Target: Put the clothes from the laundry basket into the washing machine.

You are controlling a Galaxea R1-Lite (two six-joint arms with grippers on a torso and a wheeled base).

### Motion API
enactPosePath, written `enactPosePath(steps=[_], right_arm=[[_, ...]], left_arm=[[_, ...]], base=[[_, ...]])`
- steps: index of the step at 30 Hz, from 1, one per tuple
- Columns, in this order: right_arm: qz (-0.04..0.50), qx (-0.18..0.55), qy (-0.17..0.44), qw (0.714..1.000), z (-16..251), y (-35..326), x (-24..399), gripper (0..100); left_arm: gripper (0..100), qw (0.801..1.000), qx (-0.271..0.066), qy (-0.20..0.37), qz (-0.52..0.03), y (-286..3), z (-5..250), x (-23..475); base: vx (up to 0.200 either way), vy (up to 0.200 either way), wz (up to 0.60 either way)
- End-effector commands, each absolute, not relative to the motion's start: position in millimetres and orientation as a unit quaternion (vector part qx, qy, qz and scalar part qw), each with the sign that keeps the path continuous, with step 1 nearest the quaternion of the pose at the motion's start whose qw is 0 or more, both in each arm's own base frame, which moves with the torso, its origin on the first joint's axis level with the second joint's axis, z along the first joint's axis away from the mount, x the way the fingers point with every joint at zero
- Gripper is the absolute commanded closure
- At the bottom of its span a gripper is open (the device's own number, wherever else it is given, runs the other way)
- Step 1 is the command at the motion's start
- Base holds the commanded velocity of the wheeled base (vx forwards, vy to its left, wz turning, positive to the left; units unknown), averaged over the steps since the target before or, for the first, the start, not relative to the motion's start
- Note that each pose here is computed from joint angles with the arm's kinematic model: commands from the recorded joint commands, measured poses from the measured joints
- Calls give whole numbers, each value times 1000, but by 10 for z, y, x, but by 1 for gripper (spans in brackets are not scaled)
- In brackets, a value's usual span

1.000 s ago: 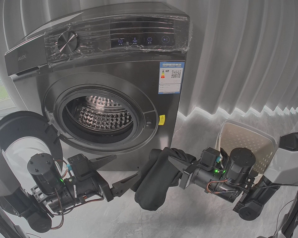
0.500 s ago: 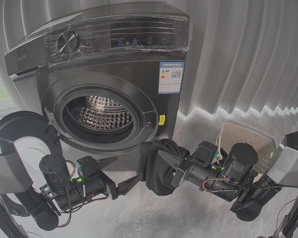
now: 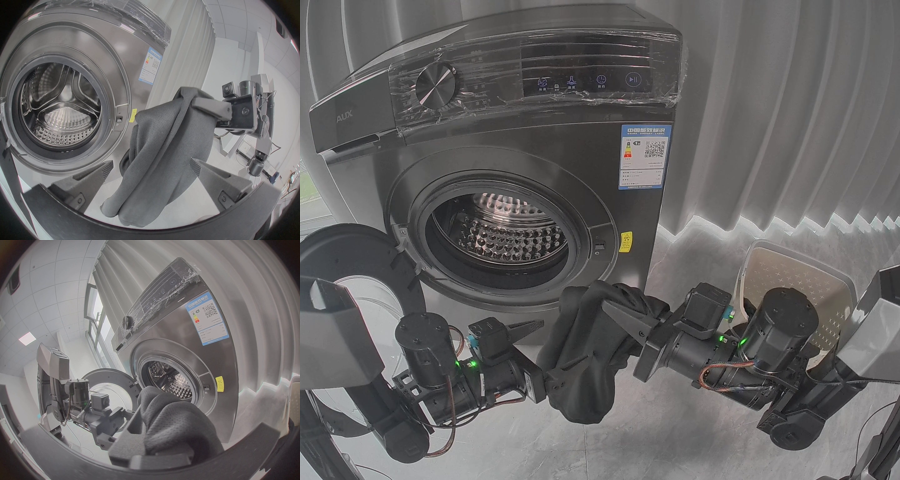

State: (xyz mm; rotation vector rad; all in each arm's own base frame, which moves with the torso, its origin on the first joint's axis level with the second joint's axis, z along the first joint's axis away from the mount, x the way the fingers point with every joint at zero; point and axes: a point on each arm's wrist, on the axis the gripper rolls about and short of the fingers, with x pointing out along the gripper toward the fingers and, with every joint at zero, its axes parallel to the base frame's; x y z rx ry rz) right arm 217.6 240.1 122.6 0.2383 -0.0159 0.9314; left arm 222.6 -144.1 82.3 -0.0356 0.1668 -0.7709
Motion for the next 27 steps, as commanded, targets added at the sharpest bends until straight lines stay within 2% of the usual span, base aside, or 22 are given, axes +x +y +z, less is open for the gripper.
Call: enactPosePath(steps=[1, 11, 27], right_arm=[[452, 118, -14, 884, 1253, 2447, 2164, 100], [448, 121, -20, 885, 1274, 2469, 2185, 100], [443, 134, -21, 886, 1283, 2547, 2164, 100]], left_arm=[[0, 921, -14, 91, -378, -1477, 756, 2248], [0, 916, -14, 95, -390, -1496, 754, 2197], [0, 913, -9, 109, -392, -1694, 525, 2437]], base=[[0, 0, 0], [0, 0, 0], [0, 0, 0]])
